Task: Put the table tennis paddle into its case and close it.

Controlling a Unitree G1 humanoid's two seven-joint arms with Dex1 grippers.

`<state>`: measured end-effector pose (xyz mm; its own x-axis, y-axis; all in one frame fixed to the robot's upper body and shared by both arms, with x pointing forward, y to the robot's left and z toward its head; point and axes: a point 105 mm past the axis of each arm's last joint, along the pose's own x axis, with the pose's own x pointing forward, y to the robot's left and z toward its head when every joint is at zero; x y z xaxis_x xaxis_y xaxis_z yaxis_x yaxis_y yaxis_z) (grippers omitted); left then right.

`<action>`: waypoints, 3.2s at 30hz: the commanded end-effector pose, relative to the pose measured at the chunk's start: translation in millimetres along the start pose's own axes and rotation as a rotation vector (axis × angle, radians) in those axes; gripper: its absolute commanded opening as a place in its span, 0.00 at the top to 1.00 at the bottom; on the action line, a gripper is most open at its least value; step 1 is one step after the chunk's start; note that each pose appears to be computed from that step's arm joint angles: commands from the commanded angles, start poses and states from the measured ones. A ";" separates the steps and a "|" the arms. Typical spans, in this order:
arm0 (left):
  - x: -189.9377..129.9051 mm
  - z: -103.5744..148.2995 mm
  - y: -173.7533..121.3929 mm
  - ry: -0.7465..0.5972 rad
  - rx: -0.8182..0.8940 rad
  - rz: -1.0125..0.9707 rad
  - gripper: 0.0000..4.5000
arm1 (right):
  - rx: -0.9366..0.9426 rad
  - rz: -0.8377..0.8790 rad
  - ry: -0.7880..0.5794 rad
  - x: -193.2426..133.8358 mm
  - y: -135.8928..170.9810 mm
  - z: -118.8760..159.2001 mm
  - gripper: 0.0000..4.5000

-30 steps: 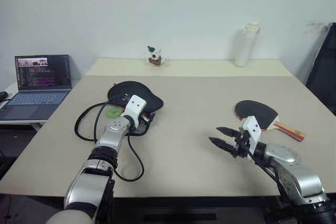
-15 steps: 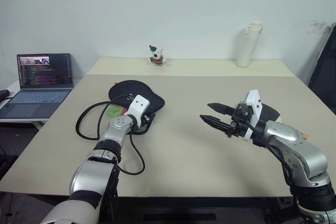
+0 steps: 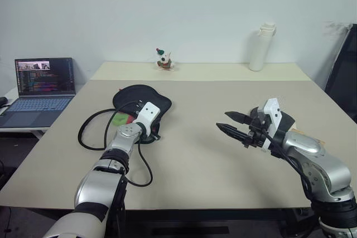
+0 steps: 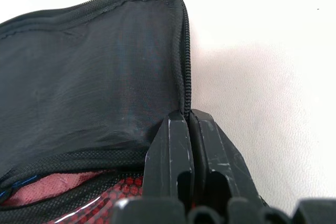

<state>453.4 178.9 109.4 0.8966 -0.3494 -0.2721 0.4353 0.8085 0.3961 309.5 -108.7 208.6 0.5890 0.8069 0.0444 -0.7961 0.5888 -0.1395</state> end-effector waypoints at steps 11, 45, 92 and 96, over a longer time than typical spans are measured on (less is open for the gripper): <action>-29.0 55.2 -146.2 -0.292 0.244 -0.964 0.99 | -0.083 -0.045 -0.020 -20.0 -6.7 21.8 0.37; -121.9 60.1 -122.1 -0.342 0.132 -1.025 0.30 | -0.013 -0.039 0.041 -13.2 -2.4 5.9 0.37; -136.2 64.8 -49.7 -0.330 -0.092 -0.606 0.29 | 0.174 -0.431 0.280 67.8 -101.7 -106.3 0.41; -135.2 65.4 -50.0 -0.333 -0.094 -0.593 0.29 | 0.176 -0.369 0.267 83.9 -87.8 -103.2 0.64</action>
<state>316.4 154.6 167.8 0.4874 -0.8574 -0.1652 0.8724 0.4703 0.1332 438.9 -108.2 101.3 0.8361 0.4845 -0.2572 -0.4928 0.8694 0.0359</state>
